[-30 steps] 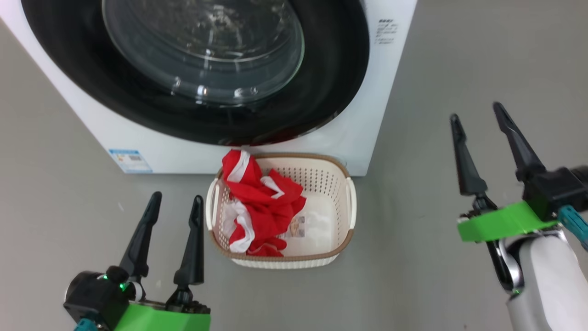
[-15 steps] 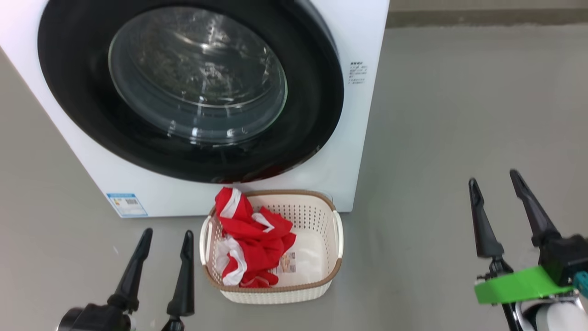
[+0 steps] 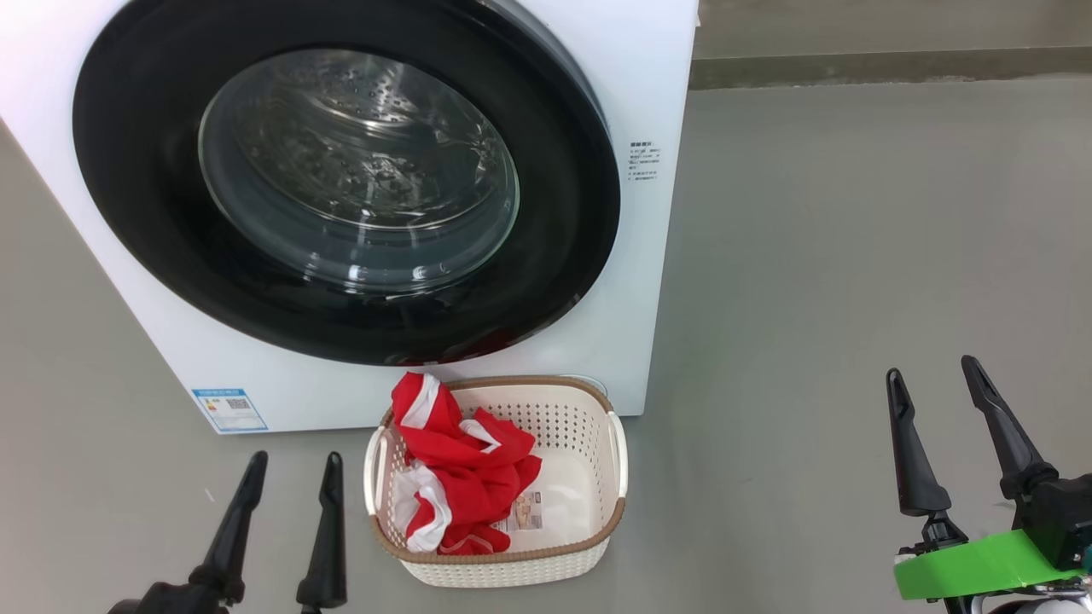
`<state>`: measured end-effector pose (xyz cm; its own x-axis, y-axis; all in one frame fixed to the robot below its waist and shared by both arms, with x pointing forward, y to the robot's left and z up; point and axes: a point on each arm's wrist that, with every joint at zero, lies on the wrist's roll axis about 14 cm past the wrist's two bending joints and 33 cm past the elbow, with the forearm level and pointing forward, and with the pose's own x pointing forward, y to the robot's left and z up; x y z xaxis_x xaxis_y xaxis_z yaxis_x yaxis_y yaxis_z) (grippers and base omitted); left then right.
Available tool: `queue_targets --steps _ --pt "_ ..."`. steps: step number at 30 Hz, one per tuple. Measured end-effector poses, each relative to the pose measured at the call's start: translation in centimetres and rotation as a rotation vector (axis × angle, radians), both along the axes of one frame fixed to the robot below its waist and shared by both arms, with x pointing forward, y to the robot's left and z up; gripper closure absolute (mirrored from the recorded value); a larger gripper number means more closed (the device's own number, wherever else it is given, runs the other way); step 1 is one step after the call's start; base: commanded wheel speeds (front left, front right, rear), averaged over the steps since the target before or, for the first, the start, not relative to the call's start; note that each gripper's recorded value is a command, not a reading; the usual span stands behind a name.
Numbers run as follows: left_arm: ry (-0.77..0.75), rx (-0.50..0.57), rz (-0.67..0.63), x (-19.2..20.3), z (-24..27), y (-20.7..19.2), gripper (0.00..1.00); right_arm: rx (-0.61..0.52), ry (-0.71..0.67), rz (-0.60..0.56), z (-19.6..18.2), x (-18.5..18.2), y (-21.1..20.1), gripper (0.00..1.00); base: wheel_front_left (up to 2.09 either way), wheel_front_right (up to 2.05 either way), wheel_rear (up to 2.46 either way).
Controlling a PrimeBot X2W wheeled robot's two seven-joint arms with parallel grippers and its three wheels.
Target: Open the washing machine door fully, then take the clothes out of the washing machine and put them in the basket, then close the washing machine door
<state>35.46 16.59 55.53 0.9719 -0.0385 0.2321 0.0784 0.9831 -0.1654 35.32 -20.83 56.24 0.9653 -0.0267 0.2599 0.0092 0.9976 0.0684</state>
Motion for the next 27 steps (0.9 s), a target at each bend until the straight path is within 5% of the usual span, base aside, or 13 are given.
queue_targets --steps 3,4,12,27 --pt "-0.001 0.008 0.008 0.0 0.0 0.2 0.00 0.000 -0.001 -0.001 0.0 0.0 0.0 0.00 0.00 0.00 0.00" --pt "0.000 0.012 0.009 -0.1 0.0 0.3 1.00 0.001 0.002 0.000 -0.1 0.0 0.0 1.00 0.00 0.00 0.00" --pt "0.148 -0.011 0.002 -1.0 -4.5 -0.2 1.00 0.055 0.162 -0.003 -5.3 -1.2 0.5 1.00 0.00 0.00 0.00" --pt "0.213 -0.174 0.014 -0.9 -5.8 0.4 1.00 0.232 0.195 -0.011 -6.2 -1.2 0.0 1.00 0.00 0.00 0.00"
